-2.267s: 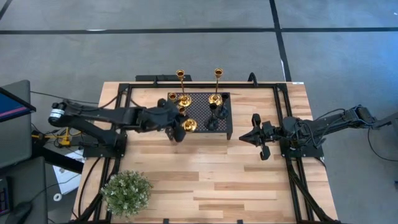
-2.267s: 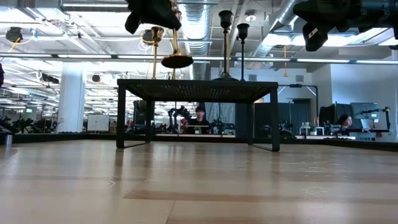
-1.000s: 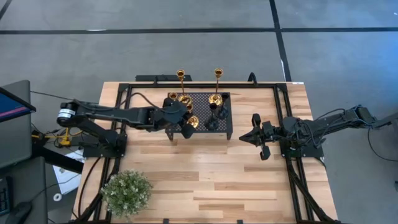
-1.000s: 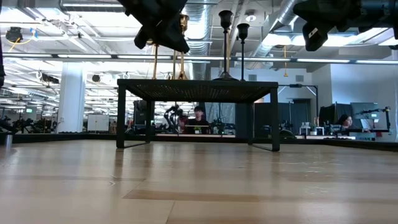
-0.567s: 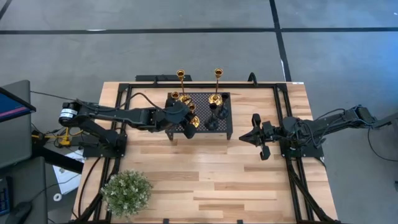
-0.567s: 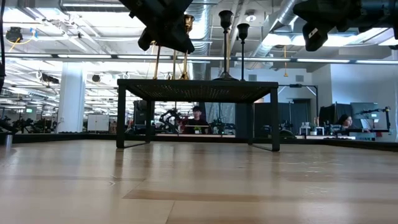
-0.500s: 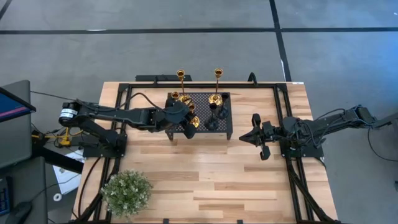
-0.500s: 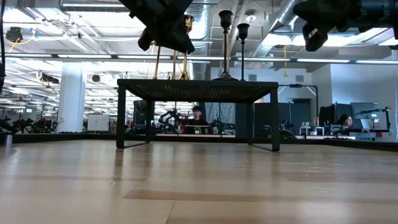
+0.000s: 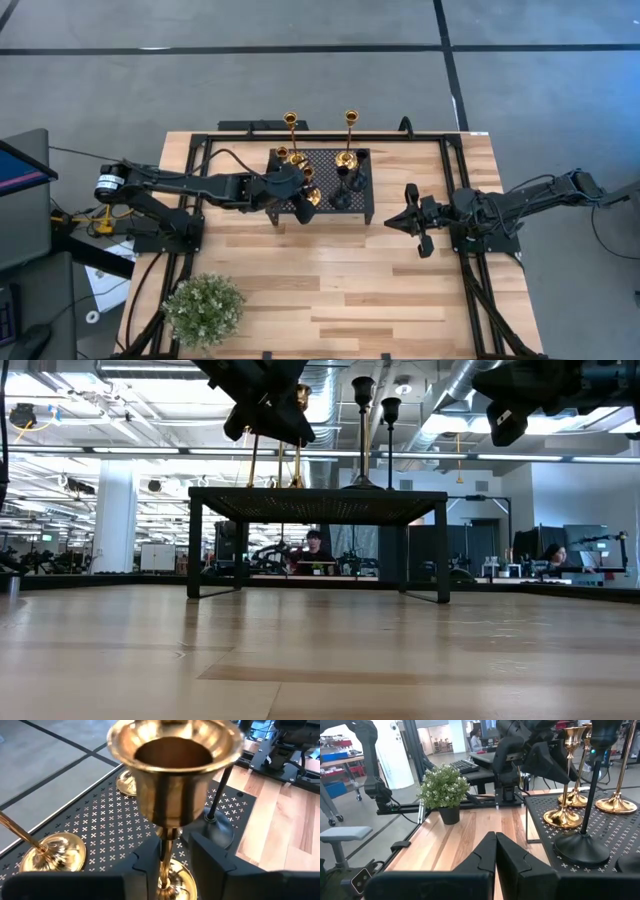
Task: Pick & Place candle stick holders
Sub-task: Put the golden candle holder on the shelf, then return to Home Position
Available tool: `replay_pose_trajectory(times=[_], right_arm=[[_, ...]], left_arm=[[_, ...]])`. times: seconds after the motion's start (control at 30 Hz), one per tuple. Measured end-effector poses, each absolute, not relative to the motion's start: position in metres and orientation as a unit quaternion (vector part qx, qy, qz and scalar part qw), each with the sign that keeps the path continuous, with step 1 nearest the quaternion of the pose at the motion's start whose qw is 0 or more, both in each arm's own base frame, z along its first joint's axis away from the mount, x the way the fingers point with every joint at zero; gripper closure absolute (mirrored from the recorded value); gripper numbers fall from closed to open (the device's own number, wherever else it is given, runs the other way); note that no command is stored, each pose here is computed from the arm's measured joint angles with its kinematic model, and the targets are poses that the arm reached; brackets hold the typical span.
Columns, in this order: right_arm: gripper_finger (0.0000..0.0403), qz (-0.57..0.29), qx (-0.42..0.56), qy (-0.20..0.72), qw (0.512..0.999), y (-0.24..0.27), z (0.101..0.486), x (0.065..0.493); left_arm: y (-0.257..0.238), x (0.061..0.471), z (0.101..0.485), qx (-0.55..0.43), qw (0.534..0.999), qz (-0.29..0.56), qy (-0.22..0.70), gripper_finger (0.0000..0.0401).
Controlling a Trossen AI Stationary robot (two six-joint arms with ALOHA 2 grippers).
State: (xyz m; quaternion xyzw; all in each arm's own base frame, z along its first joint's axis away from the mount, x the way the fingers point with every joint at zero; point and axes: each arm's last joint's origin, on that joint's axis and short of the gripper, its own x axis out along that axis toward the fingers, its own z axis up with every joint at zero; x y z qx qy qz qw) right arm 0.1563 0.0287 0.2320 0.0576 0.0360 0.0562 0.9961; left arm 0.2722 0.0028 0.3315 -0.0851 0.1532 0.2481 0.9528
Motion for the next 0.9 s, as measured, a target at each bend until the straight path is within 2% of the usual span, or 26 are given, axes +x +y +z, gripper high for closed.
replay_pose_trajectory(times=[0.33,0.9], right_arm=[[0.0403,0.056,0.057,0.036,0.996,0.029,0.232,0.156],[0.0403,0.056,0.056,0.043,0.996,0.029,0.230,0.156]], left_arm=[[0.002,0.272,0.331,-0.084,0.953,0.247,0.155,0.0248],[-0.010,0.240,0.349,-0.084,0.959,0.222,0.157,0.0265]])
